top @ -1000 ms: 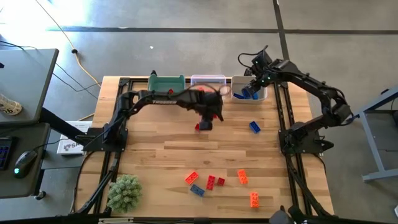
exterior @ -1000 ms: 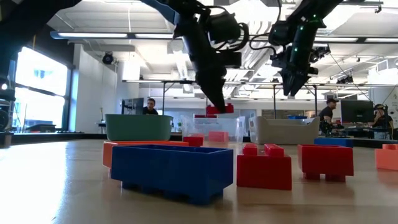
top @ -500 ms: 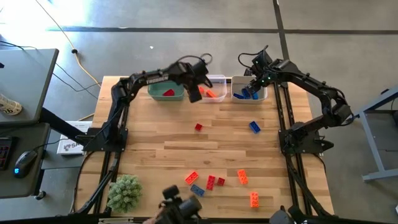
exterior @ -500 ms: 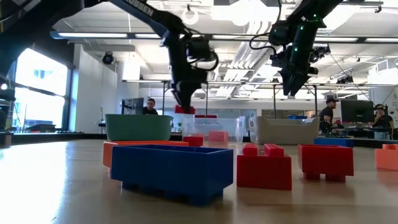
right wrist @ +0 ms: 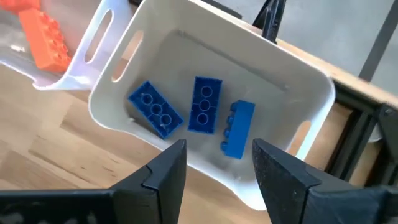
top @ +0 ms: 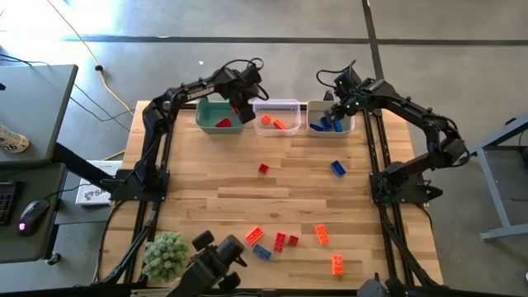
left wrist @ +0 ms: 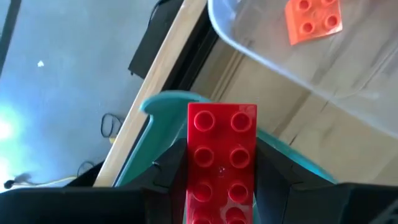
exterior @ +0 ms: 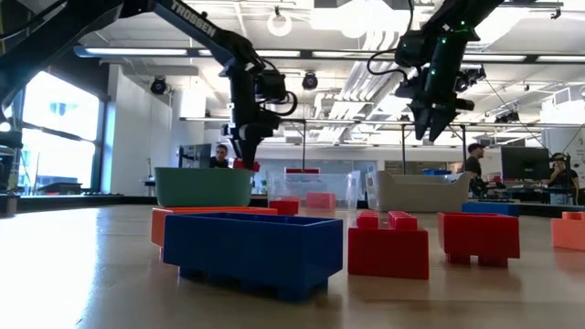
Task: Sort & place blocks by color
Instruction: Put the red game piece into the blue bin, then adjust the blue bin
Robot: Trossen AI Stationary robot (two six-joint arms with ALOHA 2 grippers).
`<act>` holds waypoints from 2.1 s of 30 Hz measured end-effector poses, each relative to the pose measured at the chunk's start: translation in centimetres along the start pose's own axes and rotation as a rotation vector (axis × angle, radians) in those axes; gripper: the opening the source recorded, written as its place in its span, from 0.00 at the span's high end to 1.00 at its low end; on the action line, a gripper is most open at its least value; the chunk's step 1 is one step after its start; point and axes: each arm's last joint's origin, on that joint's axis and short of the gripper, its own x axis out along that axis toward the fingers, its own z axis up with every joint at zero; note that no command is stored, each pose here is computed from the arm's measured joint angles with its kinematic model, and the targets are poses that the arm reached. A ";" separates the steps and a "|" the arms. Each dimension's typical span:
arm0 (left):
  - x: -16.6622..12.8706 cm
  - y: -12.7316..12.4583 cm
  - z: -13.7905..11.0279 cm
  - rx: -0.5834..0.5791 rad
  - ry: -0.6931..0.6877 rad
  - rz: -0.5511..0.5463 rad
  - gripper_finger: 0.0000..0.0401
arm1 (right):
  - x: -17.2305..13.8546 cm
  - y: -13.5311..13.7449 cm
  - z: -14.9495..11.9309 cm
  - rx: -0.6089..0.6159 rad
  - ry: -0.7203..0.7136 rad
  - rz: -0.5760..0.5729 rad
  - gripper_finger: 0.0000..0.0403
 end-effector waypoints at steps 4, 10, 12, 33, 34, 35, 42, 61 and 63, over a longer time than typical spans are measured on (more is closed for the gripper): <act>0.1 0.9 -0.6 -0.017 0.036 -0.007 0.72 | 0.0 0.1 -0.2 0.069 0.030 0.041 0.58; 0.4 2.4 -1.7 -0.042 0.116 -0.002 0.72 | -0.1 0.5 -0.9 0.157 0.127 0.147 0.58; 0.5 2.7 -1.6 -0.033 0.103 0.001 0.72 | -0.1 0.9 -1.0 0.148 0.130 0.150 0.58; -6.6 2.8 -3.7 -0.123 0.002 -0.132 0.70 | -0.2 1.9 -1.2 0.191 0.125 0.125 0.58; -6.4 2.6 -3.6 -0.126 0.008 -0.135 0.69 | -0.2 2.0 -1.3 0.188 0.126 0.126 0.58; -6.2 2.5 -3.6 -0.131 0.018 -0.136 0.68 | -0.2 2.2 -1.3 0.183 0.126 0.127 0.58; -4.2 1.8 -3.4 -0.118 0.120 -0.148 0.67 | -0.4 3.3 -1.7 0.134 0.131 0.143 0.58; -2.7 2.4 -4.1 -0.155 0.257 -0.047 0.52 | -0.5 4.5 -2.2 0.052 0.136 0.160 0.58; -2.7 2.4 -4.2 -0.154 0.260 -0.047 0.49 | -0.5 4.4 -2.2 0.048 0.136 0.160 0.58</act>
